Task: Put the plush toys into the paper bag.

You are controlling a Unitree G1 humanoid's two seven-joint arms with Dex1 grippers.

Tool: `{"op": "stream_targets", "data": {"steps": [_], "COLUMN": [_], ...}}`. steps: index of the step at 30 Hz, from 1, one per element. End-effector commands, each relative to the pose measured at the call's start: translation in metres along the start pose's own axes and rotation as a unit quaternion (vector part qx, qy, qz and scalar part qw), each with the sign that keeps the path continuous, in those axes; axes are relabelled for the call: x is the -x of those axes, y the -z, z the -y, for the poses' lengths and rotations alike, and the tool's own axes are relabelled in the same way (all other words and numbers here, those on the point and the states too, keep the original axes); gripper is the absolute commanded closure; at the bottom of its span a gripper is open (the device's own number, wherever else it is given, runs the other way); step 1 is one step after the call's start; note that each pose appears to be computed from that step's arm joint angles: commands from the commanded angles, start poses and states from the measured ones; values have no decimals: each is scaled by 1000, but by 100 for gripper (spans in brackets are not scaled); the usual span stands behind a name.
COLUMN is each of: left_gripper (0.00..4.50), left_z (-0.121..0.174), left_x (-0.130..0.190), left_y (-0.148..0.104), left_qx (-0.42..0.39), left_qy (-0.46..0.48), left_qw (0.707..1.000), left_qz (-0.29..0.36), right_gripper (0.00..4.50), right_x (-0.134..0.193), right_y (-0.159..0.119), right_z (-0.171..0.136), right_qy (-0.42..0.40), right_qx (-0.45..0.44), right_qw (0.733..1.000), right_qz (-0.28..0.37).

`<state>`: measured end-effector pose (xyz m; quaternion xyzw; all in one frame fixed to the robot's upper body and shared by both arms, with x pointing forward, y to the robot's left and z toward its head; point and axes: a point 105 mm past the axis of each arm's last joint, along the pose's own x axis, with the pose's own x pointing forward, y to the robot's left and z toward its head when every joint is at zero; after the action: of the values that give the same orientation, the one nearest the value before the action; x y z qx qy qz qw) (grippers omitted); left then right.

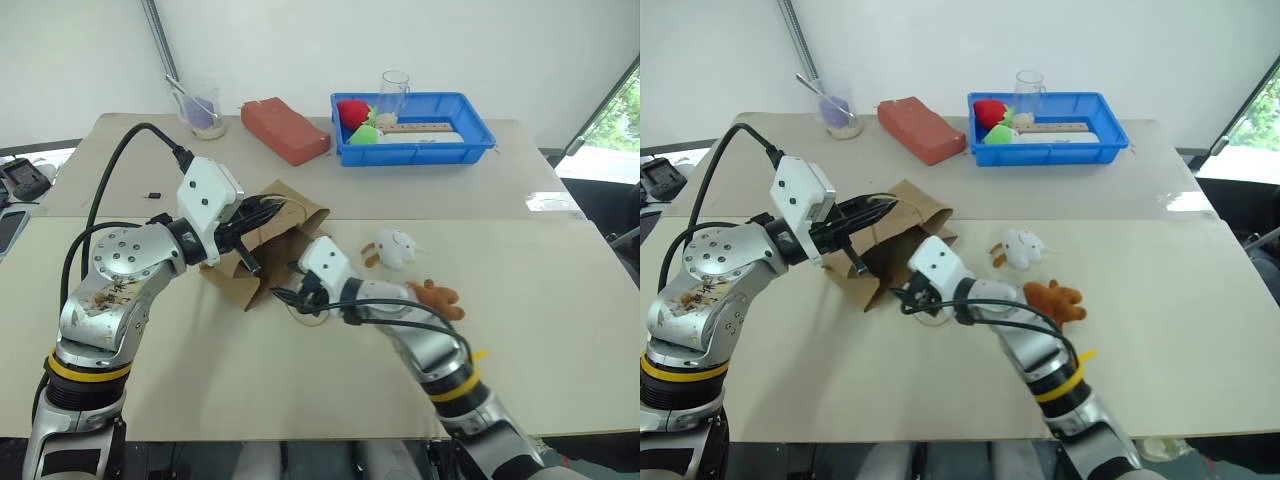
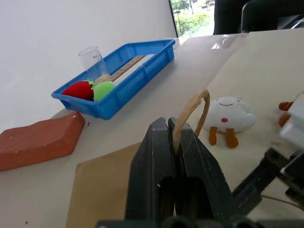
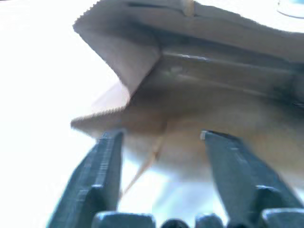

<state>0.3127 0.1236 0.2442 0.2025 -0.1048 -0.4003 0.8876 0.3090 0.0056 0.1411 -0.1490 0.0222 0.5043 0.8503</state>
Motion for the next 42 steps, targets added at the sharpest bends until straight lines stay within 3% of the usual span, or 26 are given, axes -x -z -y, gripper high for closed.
{"op": "stream_targets", "data": {"steps": [1,5,11,15,23,26,36,39,42], "left_gripper": [450,450,450,450,450,450,450,450,450], "left_z": [3,10,13,12,11,11,7,5,3], "left_x": [2,5,7,5,4,5,8,8,8], "left_y": [-12,-8,-2,-3,-3,-2,-2,-1,-2], "left_qx": [12,55,101,124,130,131,136,143,159], "left_qy": [16,52,71,73,69,69,65,62,64], "left_qw": [1000,997,992,990,989,989,989,988,985], "left_qz": [22,8,-6,-3,-5,-6,-11,-11,-9], "right_gripper": [15,4,4,4,4,89,428,447,447], "right_x": [33,68,104,106,88,83,89,94,97], "right_y": [-17,-19,1,24,59,61,56,36,11], "right_z": [8,23,74,105,126,131,140,128,84], "right_qy": [-6,12,141,220,237,238,263,220,88], "right_qx": [15,25,53,87,99,93,105,104,96], "right_qw": [1000,1000,988,968,957,958,951,966,990], "right_qz": [17,8,-45,-90,-135,-132,-122,-83,-50]}}
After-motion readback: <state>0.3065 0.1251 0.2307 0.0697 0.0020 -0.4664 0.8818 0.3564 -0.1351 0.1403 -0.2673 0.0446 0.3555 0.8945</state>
